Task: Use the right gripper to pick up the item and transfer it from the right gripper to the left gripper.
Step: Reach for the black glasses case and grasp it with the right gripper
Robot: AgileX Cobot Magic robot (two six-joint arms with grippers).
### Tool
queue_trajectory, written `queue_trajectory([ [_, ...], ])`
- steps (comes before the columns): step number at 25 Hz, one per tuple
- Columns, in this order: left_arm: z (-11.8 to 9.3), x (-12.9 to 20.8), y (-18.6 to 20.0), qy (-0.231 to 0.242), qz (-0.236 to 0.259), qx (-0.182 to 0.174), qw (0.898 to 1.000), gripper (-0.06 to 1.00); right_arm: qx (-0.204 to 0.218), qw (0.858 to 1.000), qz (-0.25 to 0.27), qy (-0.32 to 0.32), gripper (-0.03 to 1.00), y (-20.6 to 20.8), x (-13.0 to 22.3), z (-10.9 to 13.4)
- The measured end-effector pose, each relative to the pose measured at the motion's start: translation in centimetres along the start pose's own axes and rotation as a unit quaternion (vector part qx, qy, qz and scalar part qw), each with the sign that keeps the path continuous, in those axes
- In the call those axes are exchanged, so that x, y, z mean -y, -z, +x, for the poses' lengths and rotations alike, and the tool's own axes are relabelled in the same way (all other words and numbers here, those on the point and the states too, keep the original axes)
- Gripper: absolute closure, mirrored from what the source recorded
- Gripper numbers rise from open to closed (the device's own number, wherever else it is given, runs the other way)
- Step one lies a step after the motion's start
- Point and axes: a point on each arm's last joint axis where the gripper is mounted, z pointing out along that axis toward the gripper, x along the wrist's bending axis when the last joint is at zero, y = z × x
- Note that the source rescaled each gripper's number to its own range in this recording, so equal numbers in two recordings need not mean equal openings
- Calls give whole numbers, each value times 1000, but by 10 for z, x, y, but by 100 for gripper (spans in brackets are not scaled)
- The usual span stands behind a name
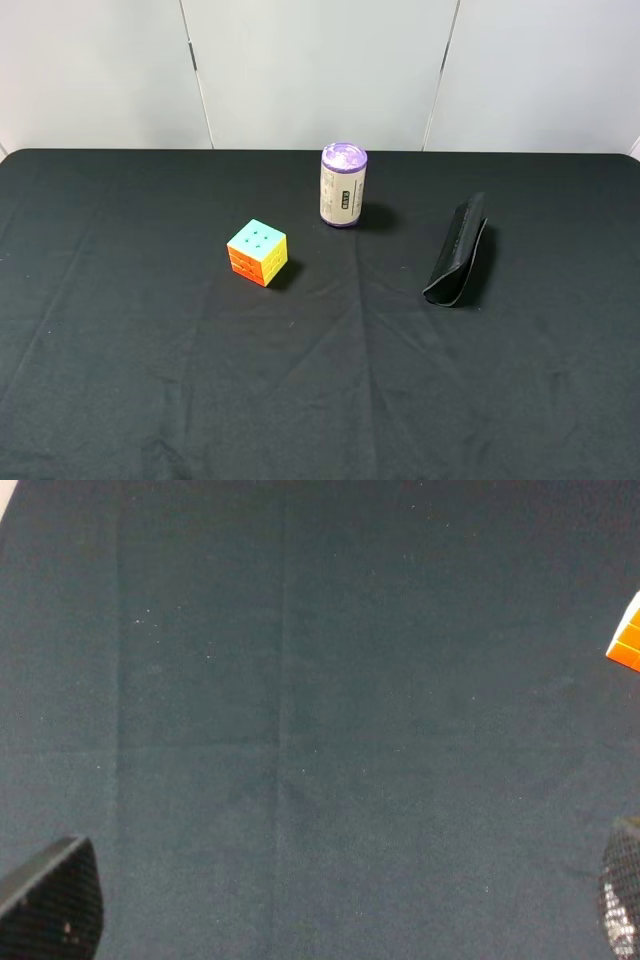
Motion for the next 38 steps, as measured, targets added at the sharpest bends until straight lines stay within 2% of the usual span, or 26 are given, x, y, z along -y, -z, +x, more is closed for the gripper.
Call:
queue_trajectory([
  [24,0,0,0,0,0,0,1000,-4,0,1000,0,0,-3,0,0,0],
  [28,0,0,0,0,0,0,1000,-4,0,1000,-5,0,-3,4,-10,1],
  [33,0,0,0,0,0,0,1000,-4,3,999,41,-1,-3,-7,-41,3],
  [38,0,0,0,0,-1,0,1000,-4,6,992,129,-6,-3,-48,-95,7],
])
